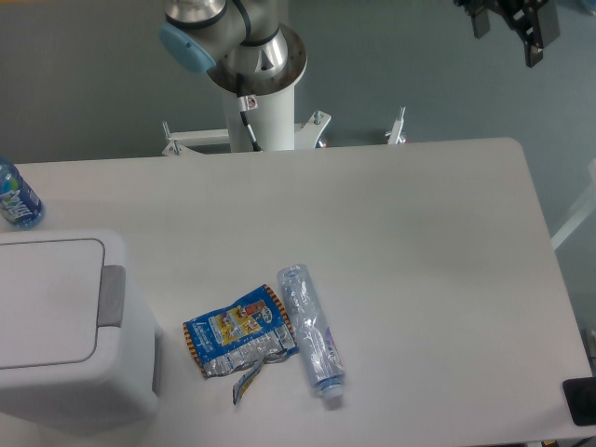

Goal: Open the trash can
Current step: 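Move the open gripper from its raised position toward the table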

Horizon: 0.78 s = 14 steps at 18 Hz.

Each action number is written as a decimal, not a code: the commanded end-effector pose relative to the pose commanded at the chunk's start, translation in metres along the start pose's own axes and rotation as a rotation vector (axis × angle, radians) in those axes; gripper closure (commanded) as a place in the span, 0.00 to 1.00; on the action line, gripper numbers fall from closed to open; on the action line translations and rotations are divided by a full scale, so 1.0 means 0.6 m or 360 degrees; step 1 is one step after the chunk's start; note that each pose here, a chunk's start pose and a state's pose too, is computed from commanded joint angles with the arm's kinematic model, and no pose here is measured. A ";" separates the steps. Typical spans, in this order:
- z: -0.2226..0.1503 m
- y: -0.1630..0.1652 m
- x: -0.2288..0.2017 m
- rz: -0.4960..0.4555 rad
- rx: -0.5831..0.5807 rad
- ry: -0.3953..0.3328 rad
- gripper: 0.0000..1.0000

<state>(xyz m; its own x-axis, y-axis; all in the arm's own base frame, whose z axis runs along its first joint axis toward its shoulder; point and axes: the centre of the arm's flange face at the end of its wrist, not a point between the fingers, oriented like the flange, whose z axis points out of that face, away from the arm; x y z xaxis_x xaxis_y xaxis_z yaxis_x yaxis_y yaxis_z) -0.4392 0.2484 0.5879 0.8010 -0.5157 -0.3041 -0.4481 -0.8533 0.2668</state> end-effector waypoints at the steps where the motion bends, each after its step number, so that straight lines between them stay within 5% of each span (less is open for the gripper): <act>1: 0.000 0.000 0.001 0.0000 -0.0002 0.0001 0.00; 10: -0.004 -0.024 0.001 -0.0061 0.0049 -0.0004 0.00; 14: -0.014 -0.078 -0.010 -0.0408 0.0149 -0.0028 0.00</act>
<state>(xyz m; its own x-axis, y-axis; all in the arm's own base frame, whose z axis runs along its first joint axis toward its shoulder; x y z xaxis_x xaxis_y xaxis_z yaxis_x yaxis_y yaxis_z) -0.4197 0.2924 0.5848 0.8863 -0.2822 -0.3672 -0.2667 -0.9592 0.0935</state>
